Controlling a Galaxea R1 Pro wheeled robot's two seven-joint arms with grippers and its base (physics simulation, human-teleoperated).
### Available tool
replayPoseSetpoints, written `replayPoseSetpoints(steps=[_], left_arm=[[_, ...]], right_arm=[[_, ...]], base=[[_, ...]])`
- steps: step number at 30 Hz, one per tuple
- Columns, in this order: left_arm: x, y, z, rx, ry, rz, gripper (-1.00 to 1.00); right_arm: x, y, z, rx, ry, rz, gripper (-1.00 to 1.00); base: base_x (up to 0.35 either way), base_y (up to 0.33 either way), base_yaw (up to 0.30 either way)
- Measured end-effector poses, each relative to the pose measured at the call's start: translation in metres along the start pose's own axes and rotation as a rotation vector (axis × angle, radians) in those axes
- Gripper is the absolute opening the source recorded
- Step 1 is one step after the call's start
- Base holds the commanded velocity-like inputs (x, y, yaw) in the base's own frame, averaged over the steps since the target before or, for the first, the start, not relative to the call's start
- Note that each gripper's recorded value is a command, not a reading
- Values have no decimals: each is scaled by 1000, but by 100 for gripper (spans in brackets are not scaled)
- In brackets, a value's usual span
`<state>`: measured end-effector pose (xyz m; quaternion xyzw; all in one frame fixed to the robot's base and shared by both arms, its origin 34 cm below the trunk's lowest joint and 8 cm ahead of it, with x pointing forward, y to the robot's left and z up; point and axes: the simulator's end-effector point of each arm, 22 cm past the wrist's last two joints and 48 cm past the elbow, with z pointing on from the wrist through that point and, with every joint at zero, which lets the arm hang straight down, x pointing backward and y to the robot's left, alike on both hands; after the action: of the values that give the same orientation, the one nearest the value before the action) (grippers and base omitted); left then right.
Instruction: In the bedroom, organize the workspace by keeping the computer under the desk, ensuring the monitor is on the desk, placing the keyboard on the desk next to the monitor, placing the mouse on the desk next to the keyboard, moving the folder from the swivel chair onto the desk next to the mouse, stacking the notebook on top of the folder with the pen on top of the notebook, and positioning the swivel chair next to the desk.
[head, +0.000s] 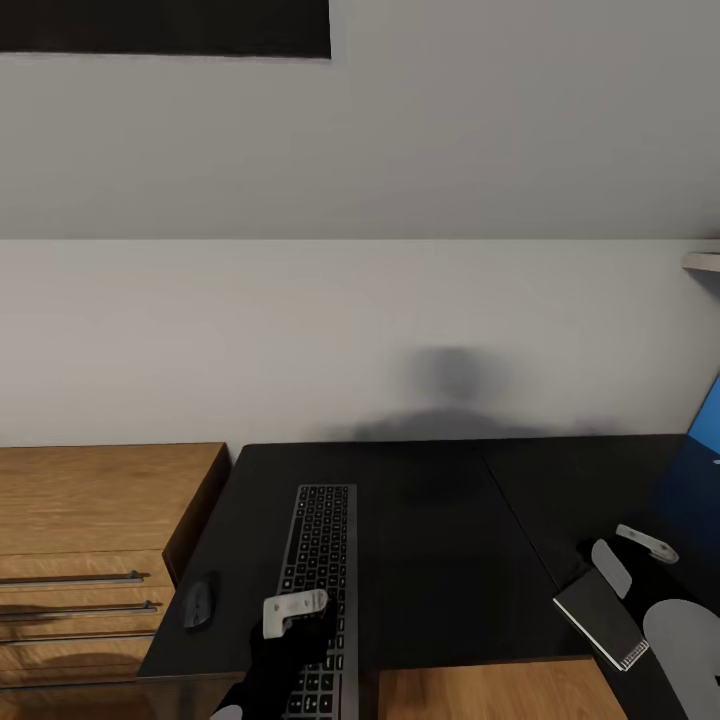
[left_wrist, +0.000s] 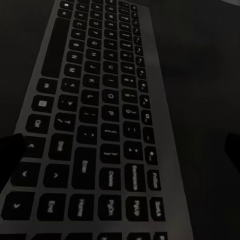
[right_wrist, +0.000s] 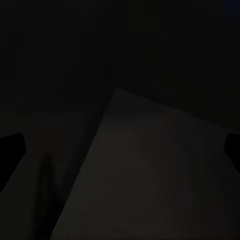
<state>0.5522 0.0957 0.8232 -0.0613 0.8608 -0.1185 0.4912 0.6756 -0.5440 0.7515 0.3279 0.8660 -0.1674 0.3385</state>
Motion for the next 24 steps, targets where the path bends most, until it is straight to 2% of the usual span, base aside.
replayPoseSetpoints(steps=[24], left_arm=[[0, 1, 0, -1, 0, -1, 100]], right_arm=[[2, 0, 0, 2, 5, -7, 100]], base=[[0, 0, 0]])
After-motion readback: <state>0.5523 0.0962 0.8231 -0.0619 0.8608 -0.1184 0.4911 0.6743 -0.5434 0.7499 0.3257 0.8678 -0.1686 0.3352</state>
